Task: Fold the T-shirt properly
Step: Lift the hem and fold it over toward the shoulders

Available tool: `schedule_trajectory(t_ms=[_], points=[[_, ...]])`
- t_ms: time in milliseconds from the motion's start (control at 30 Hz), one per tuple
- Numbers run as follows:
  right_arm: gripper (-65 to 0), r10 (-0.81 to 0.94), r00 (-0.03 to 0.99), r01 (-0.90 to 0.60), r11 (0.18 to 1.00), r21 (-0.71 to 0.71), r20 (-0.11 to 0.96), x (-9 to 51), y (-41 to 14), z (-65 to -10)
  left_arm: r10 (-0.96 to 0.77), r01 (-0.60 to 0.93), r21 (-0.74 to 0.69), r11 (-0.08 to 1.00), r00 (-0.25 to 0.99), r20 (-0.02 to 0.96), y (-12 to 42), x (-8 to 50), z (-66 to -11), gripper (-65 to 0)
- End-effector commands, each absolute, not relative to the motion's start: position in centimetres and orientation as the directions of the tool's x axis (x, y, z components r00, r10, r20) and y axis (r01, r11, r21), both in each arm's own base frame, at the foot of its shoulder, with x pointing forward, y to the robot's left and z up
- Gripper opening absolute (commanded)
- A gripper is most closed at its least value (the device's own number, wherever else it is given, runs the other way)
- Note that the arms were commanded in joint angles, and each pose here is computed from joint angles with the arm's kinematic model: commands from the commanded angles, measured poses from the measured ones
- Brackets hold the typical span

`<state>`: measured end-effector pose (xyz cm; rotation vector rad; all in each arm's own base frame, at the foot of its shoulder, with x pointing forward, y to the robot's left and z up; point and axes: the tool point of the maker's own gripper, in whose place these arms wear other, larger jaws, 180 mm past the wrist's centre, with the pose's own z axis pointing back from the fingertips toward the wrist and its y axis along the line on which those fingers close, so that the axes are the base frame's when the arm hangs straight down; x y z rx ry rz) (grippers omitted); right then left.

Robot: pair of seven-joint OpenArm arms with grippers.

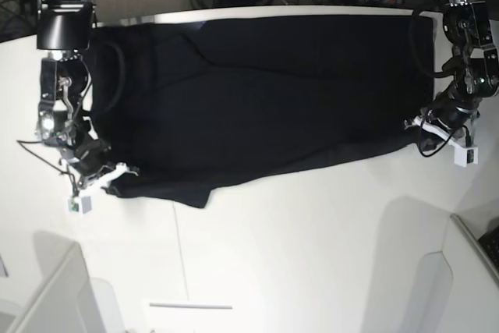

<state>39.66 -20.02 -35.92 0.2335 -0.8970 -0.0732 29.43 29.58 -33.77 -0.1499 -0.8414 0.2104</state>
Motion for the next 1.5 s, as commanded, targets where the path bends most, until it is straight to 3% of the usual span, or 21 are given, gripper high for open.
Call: schedule_trajectory(t_ms=[0,300,1467], points=[[-65.0,-0.16,0.578,-0.041,0.974,0.225,0.8,40.4,-20.6,-34.0,0.233,-0.112,-0.211,0.971,0.627,0.743,30.0,29.7,-32.7,-65.0],[-65.0,-0.165,0.591,-0.015,0.976,0.215,0.789,38.0,-21.8,-33.6,0.193,-0.083,-0.18,0.98,0.607,0.771,29.4,27.2,-30.5,-65.0],[-65.0,-0.114,0.635,-0.011,0.988,0.157,0.764,29.1,-22.3,-33.7,0.11,-0.018,-0.136,0.991,0.7,0.706,28.1,22.1,-32.5,-65.0]])
